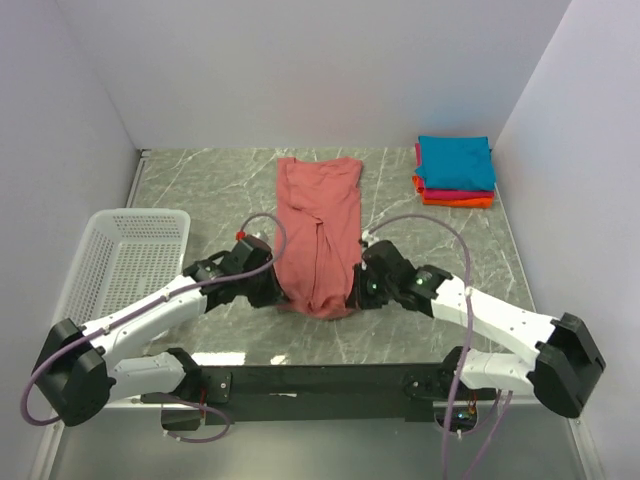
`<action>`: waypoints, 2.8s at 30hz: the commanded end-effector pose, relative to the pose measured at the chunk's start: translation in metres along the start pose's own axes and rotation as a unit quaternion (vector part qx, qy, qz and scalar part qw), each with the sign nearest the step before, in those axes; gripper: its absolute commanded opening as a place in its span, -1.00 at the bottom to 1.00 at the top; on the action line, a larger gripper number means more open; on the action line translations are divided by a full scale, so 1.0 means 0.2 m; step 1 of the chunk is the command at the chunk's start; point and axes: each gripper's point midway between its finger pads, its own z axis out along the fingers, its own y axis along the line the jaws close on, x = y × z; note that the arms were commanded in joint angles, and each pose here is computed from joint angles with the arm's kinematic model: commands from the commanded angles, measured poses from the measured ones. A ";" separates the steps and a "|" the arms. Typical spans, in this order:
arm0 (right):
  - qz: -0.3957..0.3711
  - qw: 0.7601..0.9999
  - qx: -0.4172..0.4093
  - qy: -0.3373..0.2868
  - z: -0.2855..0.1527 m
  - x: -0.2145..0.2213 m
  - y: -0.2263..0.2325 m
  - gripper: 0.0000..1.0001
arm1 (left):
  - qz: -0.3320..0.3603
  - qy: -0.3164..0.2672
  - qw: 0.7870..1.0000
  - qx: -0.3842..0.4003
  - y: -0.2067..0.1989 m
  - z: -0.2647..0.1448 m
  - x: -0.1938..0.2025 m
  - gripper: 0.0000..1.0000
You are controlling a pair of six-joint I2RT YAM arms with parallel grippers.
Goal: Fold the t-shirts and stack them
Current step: Fold the tshirt
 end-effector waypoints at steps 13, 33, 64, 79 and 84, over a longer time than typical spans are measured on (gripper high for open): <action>0.013 0.983 0.121 -0.140 0.04 -0.81 -0.10 -1.00 | 0.001 -0.159 0.987 0.021 -0.21 0.07 -0.78 -0.99; 0.030 0.985 0.135 -0.101 0.24 -1.10 -0.26 -1.00 | -0.014 -0.142 0.989 -0.026 -0.13 0.34 -1.14 -0.99; 0.042 0.995 0.073 -0.046 0.57 -1.09 -0.28 0.30 | -0.013 -0.062 0.997 0.052 -0.10 0.35 -0.72 0.99; 0.011 0.978 0.158 -0.134 0.70 -1.59 -0.46 0.30 | -0.026 -0.022 0.999 -0.039 0.15 0.51 -0.59 0.99; -0.010 0.973 0.162 -0.167 0.60 -1.75 -0.43 0.31 | -0.025 -0.030 0.998 -0.041 0.15 0.49 -0.60 0.99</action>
